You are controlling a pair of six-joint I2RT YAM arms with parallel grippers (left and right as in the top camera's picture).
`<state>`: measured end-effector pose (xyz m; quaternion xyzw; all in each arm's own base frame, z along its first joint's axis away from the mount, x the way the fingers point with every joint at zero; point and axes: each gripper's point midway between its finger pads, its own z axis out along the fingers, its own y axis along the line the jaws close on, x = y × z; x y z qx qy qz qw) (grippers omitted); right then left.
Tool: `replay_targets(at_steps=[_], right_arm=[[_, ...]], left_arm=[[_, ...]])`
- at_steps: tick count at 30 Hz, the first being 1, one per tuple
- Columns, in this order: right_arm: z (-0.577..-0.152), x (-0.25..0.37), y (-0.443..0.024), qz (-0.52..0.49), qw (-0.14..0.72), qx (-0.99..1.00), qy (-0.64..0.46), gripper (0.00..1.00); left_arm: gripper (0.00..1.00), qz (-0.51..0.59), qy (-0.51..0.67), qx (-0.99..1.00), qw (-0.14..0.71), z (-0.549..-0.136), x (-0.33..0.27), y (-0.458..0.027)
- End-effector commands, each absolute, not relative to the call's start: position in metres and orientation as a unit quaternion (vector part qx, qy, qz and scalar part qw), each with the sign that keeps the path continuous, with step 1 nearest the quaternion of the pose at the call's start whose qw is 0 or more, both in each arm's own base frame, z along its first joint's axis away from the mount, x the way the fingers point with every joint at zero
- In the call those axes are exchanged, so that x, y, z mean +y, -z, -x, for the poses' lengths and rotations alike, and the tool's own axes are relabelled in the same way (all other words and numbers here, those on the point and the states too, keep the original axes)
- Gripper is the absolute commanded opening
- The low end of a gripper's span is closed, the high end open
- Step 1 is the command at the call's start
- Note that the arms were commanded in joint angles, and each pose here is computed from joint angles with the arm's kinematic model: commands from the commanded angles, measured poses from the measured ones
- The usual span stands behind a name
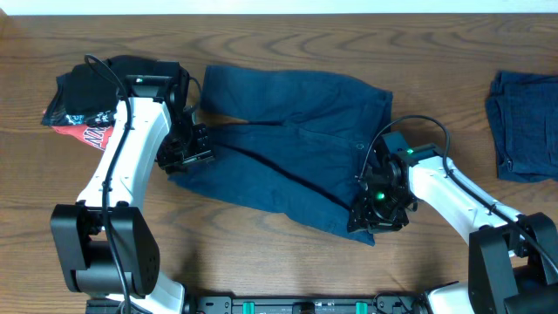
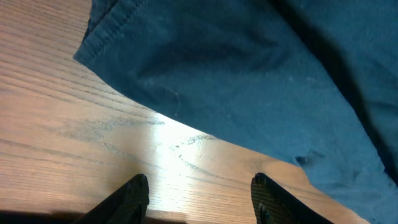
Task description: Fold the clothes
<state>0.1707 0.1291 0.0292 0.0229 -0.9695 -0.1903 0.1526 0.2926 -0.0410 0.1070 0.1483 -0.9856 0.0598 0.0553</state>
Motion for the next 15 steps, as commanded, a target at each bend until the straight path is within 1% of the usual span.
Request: replay_targets(at_steps=[1, 3, 4, 5, 7, 8, 12, 15], right_arm=[[-0.168, 0.127, -0.025, -0.008, 0.158, -0.972, 0.175, 0.5], [-0.17, 0.121, -0.023, 0.004, 0.155, -0.976, 0.155, 0.5], [-0.171, 0.119, -0.022, 0.009, 0.153, -0.977, 0.148, 0.44], [-0.172, 0.118, -0.021, 0.013, 0.151, -0.978, 0.145, 0.34], [-0.174, 0.119, -0.021, 0.021, 0.147, -0.978, 0.146, 0.06], [-0.177, 0.12, -0.02, 0.026, 0.143, -0.979, 0.146, 0.01], [-0.196, 0.123, -0.017, 0.034, 0.105, -0.982, 0.15, 0.01], [-0.22, 0.115, -0.015, 0.058, 0.061, -0.987, 0.135, 0.01]], left_arm=[[0.55, -0.142, -0.054, -0.987, 0.057, -0.29, -0.038, -0.106], [0.55, -0.142, -0.054, -0.987, 0.056, -0.291, -0.038, -0.106], [0.55, -0.142, -0.054, -0.987, 0.056, -0.291, -0.038, -0.106], [0.55, -0.142, -0.054, -0.987, 0.055, -0.292, -0.038, -0.106], [0.55, -0.142, -0.056, -0.987, 0.051, -0.293, -0.039, -0.106], [0.55, -0.142, -0.061, -0.987, 0.049, -0.295, -0.041, -0.106], [0.54, -0.137, -0.108, -0.984, 0.021, -0.312, -0.056, -0.108], [0.54, -0.117, -0.16, -0.98, -0.027, -0.338, -0.072, -0.113]])
